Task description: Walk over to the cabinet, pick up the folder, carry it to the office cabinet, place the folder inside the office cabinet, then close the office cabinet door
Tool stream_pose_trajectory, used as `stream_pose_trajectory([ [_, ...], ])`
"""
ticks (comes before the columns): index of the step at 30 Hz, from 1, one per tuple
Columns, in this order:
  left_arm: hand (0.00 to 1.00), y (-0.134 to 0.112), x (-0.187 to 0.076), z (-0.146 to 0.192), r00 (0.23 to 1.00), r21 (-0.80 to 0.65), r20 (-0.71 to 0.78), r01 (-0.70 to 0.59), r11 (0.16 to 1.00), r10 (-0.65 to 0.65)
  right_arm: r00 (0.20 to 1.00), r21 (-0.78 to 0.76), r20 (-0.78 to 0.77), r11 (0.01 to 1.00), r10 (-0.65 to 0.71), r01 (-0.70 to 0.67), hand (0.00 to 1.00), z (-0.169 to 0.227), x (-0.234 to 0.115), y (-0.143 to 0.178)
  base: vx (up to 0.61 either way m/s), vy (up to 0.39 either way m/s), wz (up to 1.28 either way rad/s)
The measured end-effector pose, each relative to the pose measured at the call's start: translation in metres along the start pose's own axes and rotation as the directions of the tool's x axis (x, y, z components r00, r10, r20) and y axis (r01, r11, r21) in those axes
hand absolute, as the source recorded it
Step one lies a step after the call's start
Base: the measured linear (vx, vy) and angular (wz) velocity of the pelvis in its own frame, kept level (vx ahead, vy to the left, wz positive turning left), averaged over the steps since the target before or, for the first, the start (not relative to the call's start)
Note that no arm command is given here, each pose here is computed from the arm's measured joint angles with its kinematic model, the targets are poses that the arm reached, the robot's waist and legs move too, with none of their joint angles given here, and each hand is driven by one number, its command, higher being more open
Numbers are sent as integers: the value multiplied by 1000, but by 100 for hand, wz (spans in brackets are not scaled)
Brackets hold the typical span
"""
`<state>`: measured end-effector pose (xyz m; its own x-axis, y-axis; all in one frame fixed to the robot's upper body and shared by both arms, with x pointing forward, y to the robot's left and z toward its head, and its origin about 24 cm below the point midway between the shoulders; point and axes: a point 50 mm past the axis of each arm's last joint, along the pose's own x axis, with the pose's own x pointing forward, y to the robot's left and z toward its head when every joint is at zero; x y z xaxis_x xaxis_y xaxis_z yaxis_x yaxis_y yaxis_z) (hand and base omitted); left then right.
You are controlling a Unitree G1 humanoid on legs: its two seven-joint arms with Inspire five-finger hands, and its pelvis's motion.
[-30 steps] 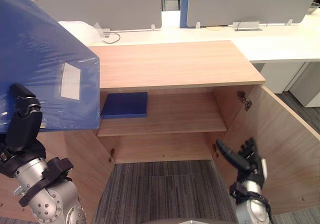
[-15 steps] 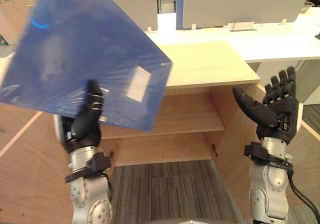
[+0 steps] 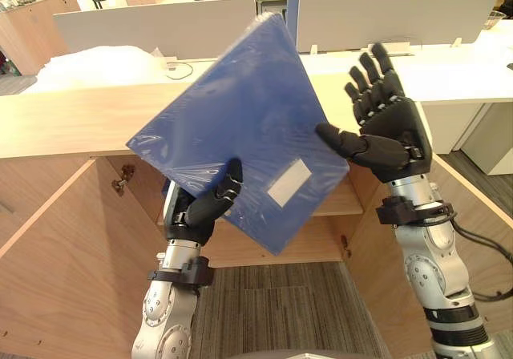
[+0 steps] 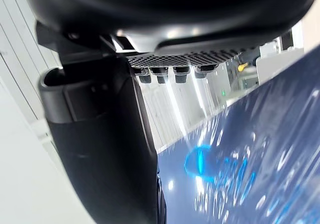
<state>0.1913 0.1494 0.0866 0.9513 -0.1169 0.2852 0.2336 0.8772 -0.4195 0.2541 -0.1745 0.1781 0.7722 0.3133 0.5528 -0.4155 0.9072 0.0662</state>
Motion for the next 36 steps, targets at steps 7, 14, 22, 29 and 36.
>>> stream_pose_trajectory([
  [7,0,4,-6,-4,998,14,-57,24,1000,-24,952,-126,-136,949,273,-290,100,8,21,7,-15,1,0],
  [14,0,16,-8,5,994,73,-95,64,995,-57,871,-210,-297,863,392,-460,0,16,32,1,0,0,0],
  [22,0,22,-3,18,976,158,-131,191,969,-171,828,-178,-404,854,389,-488,0,19,28,-13,0,0,0],
  [29,0,25,4,32,956,211,-132,286,935,-263,805,-109,-404,851,435,-514,0,14,17,-12,0,0,0],
  [36,100,26,5,35,949,190,-119,309,932,-291,823,-55,-358,870,442,-491,0,8,8,-8,0,0,0],
])
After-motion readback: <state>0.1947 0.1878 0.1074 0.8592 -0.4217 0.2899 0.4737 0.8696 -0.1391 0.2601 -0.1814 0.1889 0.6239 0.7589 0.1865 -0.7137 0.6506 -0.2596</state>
